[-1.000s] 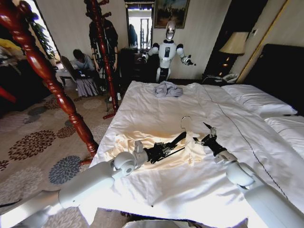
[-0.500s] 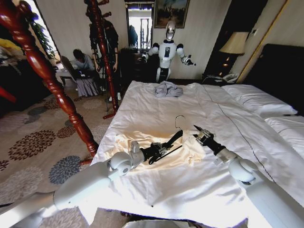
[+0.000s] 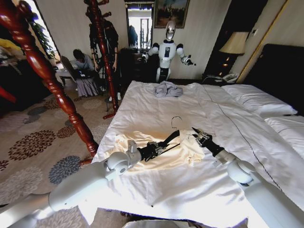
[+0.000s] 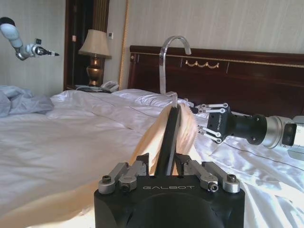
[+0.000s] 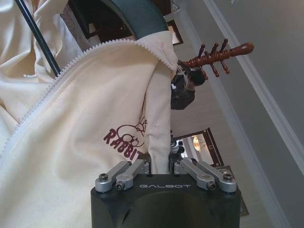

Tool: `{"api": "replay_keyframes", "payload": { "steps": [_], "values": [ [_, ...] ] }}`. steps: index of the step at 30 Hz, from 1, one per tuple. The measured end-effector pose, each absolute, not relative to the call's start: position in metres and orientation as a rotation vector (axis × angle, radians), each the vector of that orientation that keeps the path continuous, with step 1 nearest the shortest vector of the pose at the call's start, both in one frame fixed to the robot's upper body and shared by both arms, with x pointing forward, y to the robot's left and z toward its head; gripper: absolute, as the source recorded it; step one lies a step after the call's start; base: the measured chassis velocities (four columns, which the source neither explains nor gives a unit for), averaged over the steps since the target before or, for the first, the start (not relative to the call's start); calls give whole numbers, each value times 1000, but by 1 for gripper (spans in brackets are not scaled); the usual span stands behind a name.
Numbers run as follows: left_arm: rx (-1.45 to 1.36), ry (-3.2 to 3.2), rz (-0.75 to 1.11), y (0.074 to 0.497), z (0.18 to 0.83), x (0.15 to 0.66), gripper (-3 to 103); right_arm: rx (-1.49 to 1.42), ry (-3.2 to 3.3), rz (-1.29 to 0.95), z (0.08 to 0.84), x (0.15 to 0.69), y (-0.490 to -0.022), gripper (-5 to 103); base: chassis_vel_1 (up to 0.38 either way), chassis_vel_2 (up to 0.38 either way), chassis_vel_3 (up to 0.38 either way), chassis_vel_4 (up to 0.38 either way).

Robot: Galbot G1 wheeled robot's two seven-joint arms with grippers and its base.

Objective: Pick up the clothes from the bed and hang them on the clothes hanger.

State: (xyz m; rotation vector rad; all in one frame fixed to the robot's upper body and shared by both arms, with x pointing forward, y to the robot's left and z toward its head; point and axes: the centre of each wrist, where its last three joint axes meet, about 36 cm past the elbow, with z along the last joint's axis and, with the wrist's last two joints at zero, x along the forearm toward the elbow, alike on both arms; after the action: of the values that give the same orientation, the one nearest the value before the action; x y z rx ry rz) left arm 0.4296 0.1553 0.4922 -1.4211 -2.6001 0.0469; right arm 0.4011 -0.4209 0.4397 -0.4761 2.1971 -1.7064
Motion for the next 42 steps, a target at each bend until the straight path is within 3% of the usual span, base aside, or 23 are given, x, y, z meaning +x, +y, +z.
{"api": "replay_keyframes", "payload": {
  "steps": [2,6,8,11,18,21,25,42],
  "values": [
    [-1401,-2621,40,161,496,429,40,-469,2201,-1703,438,402,-421,18,0,0,0,0],
    [-1310,-2703,38,182,510,428,61,-448,2215,-1697,434,402,-422,18,0,0,0,0],
    [-1287,-2720,40,187,513,427,61,-441,2219,-1696,433,403,-422,18,0,0,0,0],
    [-1174,-2790,51,202,521,427,77,-424,2234,-1691,429,403,-423,18,0,0,0,0],
    [-863,-2867,65,225,519,429,97,-414,2238,-1693,425,402,-423,18,0,0,0,0],
    [-608,-2865,88,233,515,435,100,-410,2243,-1689,424,402,-422,18,0,0,0,0],
    [-494,-2828,147,238,513,442,100,-407,2245,-1687,423,402,-422,18,0,0,0,0],
    [-277,-2710,203,231,507,483,100,-403,2245,-1699,421,401,-424,18,0,0,0,0]
  ]
}}
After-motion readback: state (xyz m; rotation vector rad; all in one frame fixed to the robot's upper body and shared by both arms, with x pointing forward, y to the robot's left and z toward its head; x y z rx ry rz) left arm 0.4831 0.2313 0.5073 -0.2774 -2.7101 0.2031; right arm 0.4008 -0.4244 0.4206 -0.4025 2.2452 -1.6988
